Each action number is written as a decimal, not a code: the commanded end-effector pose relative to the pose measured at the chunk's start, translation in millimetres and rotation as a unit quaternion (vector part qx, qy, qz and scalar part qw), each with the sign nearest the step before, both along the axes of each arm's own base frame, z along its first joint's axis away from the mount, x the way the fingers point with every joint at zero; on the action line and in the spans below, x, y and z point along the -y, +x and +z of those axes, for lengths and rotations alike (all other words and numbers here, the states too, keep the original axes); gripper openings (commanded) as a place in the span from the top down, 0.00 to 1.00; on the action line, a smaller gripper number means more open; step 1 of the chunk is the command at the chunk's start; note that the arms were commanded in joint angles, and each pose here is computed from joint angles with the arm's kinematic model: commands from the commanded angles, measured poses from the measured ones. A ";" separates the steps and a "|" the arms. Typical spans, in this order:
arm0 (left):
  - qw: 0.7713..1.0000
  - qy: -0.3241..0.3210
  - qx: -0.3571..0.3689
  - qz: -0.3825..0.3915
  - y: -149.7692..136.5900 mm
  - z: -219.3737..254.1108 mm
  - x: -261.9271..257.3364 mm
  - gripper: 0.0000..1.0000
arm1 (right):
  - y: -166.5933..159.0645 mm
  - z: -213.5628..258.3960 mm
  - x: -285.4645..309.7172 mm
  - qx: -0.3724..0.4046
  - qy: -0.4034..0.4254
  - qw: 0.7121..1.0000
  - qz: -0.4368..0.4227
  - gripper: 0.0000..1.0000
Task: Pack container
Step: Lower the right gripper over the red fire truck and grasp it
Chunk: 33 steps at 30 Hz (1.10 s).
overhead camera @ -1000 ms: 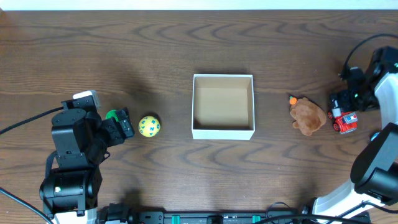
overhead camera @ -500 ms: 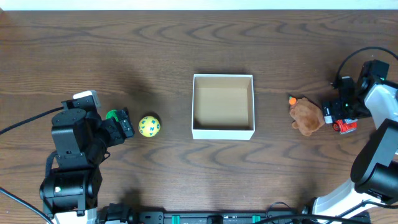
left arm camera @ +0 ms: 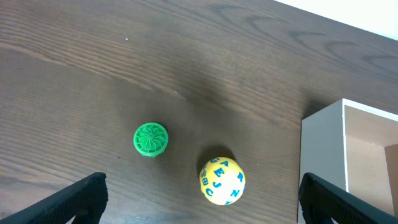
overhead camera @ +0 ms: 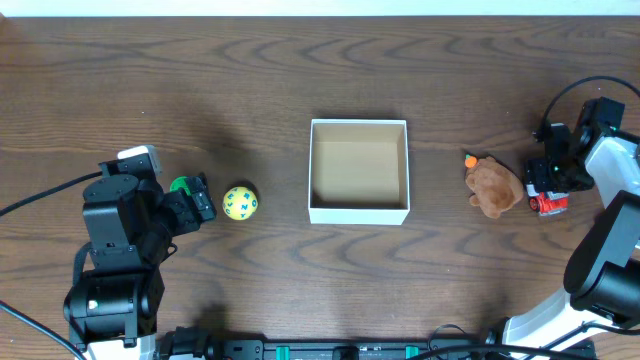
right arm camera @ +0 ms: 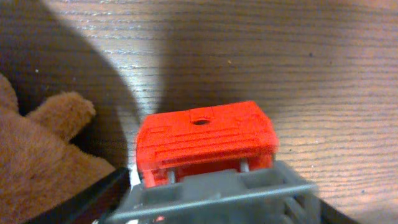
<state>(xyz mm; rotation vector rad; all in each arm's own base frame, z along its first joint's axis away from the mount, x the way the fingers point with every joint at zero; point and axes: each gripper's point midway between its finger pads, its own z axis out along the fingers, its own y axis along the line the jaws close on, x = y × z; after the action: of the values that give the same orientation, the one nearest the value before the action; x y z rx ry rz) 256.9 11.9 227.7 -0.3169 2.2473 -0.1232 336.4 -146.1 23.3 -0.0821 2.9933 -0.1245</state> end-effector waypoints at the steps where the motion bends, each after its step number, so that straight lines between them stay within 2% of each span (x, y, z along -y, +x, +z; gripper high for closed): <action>1: 1.000 0.006 0.011 -0.001 1.5 9.4 -0.6 0.02 | -2.3 -3.3 0.5 -0.001 0.009 1.000 -0.013 0.37; 10: 1.000 0.006 0.011 -0.001 1.5 9.4 -0.6 0.02 | -1.7 -3.2 0.6 0.000 0.010 1.000 -0.022 0.49; 18: 1.000 0.006 0.011 -0.001 1.5 9.4 -0.6 0.02 | -1.1 -3.2 -1.2 0.002 0.015 1.000 -0.021 0.51; 24: 1.000 0.006 0.011 -0.001 1.5 9.4 -0.6 0.02 | -1.7 -3.3 -1.3 0.001 0.015 1.000 -0.021 0.32; 33: 1.000 0.006 0.011 -0.001 1.5 9.4 -0.7 0.02 | -2.7 -2.8 -1.7 -0.001 0.016 1.000 -0.021 0.31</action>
<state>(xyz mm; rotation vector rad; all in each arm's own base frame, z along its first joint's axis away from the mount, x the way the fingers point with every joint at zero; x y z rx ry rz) 256.9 11.9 227.7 -0.3173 2.2473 -0.1230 337.0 -143.5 23.3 -0.0371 2.9891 -0.0991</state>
